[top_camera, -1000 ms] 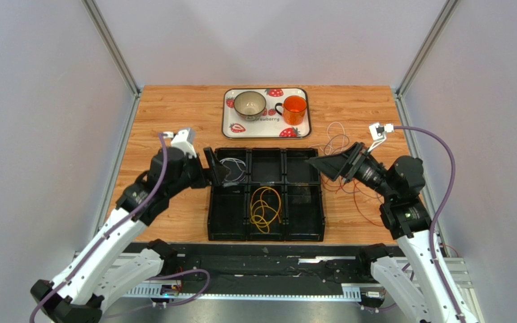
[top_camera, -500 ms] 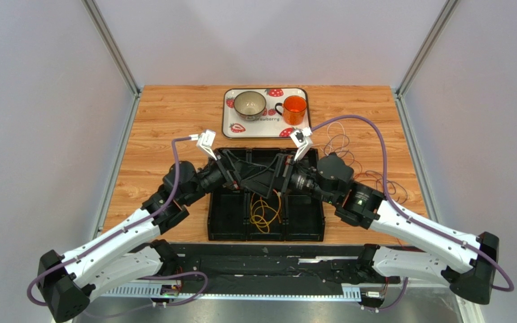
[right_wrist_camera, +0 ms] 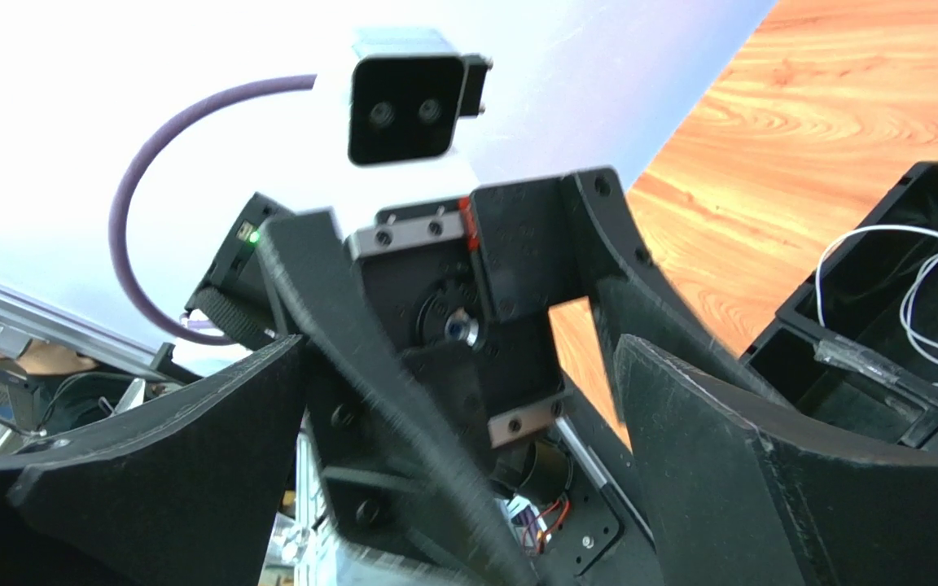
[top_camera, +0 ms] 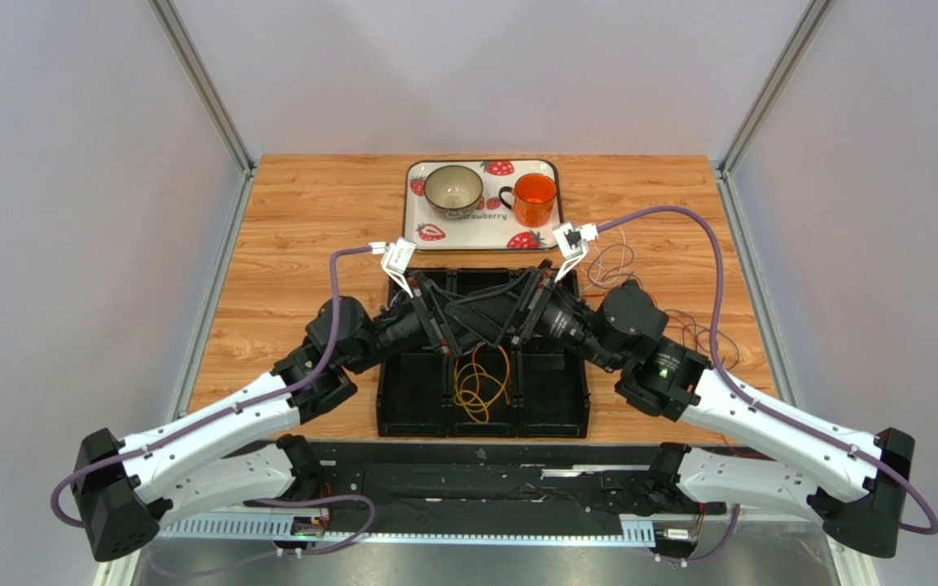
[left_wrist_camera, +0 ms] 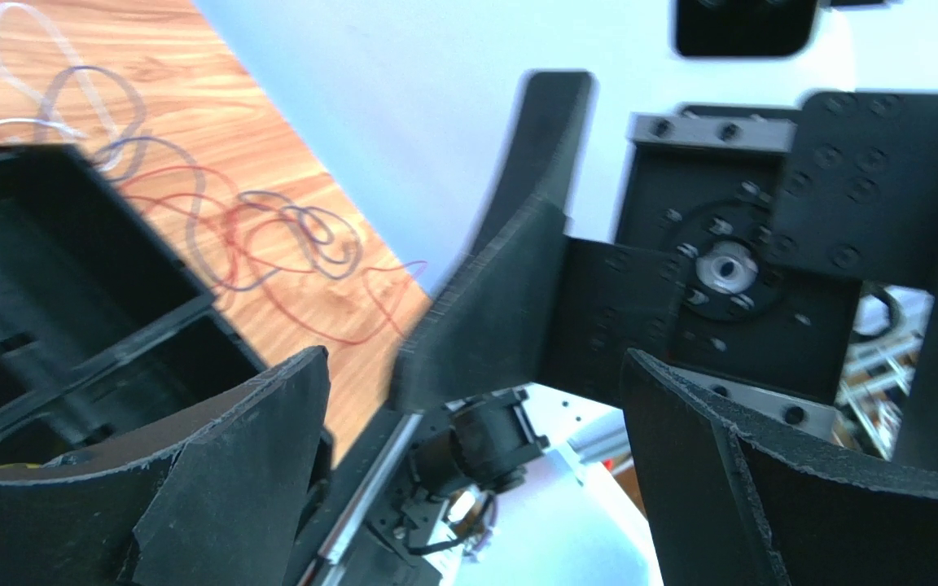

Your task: Untangle the cables

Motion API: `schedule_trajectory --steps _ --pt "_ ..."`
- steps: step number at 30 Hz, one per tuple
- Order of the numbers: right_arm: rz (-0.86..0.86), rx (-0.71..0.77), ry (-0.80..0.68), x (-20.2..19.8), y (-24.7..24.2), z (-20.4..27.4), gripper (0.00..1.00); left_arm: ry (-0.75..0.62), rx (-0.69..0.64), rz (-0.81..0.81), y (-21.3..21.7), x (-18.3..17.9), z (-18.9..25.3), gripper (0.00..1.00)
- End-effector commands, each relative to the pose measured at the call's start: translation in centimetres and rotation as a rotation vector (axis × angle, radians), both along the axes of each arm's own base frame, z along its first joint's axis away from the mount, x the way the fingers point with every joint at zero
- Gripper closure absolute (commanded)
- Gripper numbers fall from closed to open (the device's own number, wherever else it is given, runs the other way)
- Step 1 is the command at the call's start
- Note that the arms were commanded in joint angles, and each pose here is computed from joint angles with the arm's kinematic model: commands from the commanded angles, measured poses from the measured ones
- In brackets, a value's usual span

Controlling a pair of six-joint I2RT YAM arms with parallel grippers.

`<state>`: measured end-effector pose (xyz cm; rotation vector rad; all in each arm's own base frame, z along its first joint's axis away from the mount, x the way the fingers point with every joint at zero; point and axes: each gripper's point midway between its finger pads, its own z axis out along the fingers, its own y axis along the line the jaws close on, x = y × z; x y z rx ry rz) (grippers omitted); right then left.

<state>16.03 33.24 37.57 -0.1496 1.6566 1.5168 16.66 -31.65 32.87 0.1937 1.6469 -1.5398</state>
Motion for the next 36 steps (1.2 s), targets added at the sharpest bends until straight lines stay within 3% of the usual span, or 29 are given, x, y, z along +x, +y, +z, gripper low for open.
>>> schedule_trajectory --steps 1,11,14,18,22,24,26,30,31,36 --pt "-0.05 0.062 -0.038 0.4 -1.0 1.8 0.0 -0.087 -0.081 -0.049 -0.9 -1.1 3.3 0.03" --pt "-0.206 0.015 -0.088 1.1 -5.3 2.0 0.0 -0.146 -0.005 0.091 2.5 -1.1 5.0 0.01" --pt "-0.331 -0.119 -0.204 1.7 -9.1 1.9 0.0 -0.111 0.035 0.216 5.8 -0.6 4.6 0.01" --pt "-0.468 -0.249 -0.218 2.5 -13.1 1.0 0.04 -0.071 0.349 0.479 12.6 1.2 1.1 0.01" --pt "-0.782 -0.461 -0.09 5.1 -19.1 -1.0 0.08 -0.04 0.592 0.703 18.6 2.3 -0.4 0.01" --pt "-0.856 -0.569 -0.053 5.9 -20.3 -2.0 0.09 -0.051 0.665 0.724 20.0 2.1 -0.9 0.01" --pt "-0.915 -0.643 -0.005 6.5 -21.9 -2.4 0.01 -0.055 0.715 0.757 21.0 2.2 -1.3 0.01" --pt "-0.926 -0.843 0.199 9.4 -24.3 -6.7 0.0 -0.056 0.853 0.827 23.3 2.4 -2.6 0.01" --pt "-0.824 -0.859 0.273 10.1 -22.9 -8.8 0.0 -0.058 0.876 0.838 23.6 2.5 -2.8 0.01" --pt "-0.892 -0.852 0.452 13.5 -26.0 -11.1 0.0 -0.07 0.937 0.842 23.7 2.9 -4.9 0.01"
